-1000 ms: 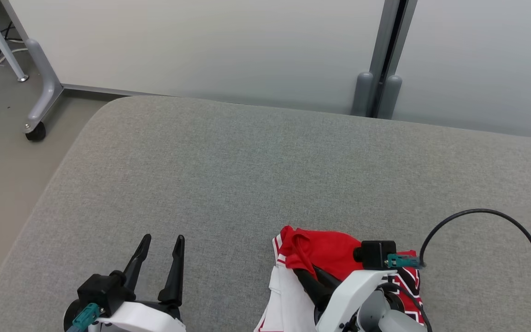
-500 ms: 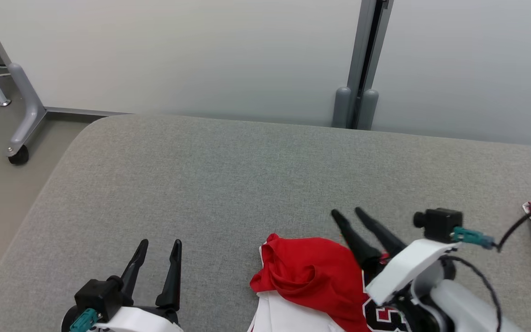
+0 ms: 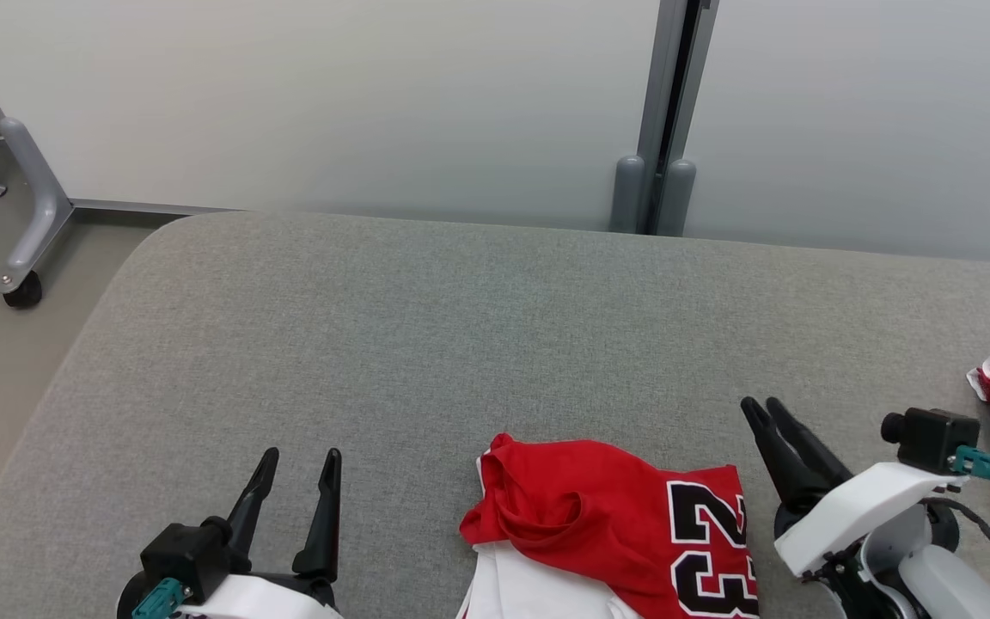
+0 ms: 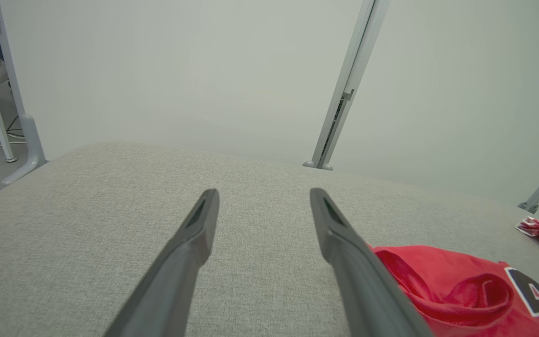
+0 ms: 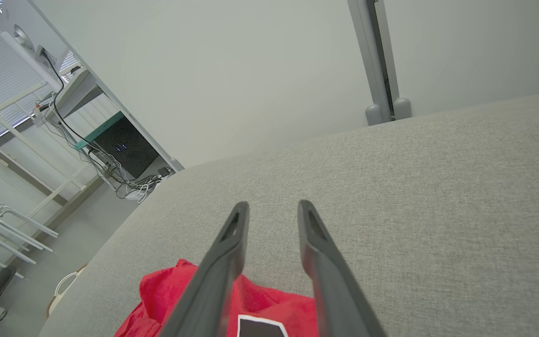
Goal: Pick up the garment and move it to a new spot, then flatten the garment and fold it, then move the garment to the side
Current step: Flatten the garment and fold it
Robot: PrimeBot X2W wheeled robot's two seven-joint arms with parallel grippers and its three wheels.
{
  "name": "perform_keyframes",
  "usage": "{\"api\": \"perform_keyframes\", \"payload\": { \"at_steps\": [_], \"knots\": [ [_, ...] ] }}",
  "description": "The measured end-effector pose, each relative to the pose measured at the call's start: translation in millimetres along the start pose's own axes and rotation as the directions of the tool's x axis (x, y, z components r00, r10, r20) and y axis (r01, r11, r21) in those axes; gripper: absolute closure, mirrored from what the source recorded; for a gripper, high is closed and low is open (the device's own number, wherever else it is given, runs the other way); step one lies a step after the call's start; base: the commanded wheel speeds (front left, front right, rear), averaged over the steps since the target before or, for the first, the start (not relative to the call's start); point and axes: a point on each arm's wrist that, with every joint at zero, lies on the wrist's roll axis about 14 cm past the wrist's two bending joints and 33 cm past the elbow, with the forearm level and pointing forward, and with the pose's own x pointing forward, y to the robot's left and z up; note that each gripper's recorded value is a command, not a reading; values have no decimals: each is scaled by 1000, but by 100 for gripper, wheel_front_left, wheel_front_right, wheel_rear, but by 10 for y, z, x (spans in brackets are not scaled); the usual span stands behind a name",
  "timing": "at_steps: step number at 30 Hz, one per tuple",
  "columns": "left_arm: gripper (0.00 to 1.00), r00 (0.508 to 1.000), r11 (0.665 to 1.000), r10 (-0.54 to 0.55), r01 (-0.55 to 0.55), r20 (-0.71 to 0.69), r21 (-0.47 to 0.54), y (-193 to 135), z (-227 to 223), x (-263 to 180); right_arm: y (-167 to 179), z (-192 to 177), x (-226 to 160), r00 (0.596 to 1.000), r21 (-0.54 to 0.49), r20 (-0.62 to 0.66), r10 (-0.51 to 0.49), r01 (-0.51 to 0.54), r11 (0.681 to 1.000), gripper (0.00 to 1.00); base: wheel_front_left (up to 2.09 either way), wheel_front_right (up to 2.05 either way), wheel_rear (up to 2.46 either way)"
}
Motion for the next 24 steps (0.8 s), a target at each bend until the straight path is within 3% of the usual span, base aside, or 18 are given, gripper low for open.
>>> {"api": "perform_keyframes", "payload": {
  "at_steps": [4, 8, 13, 18, 21, 24],
  "knots": [
    [0, 1000, 1000, 4, -4, 3, 0, 14, 5, -26, 142, -211, 34, 998, 55, -59, 16, -13, 998, 100, 0, 0, 0],
    [0, 1000, 1000, 19, -19, 4, 0, 67, 9, -72, 319, -657, 21, 979, 142, -200, 39, -10, 990, 100, 0, 0, 0],
    [0, 999, 999, 46, -46, 0, 2, 154, -1, -121, 585, -1160, -24, 930, 209, -357, 91, -16, 978, 100, 0, 0, 0],
    [0, 998, 998, 60, -60, -5, 3, 189, -14, -130, 1148, -1500, -128, 850, 278, -467, 243, -120, 953, 100, 0, 0, 0],
    [0, 998, 998, 61, -61, -9, 5, 198, -23, -120, 1440, -1610, -218, 803, 306, -501, 323, -185, 934, 100, 0, 0, 0],
    [0, 998, 998, 56, -55, -11, 6, 182, -31, -107, 1560, -1599, -236, 792, 323, -495, 357, -214, 922, 100, 0, 0, 0]
  ]
}}
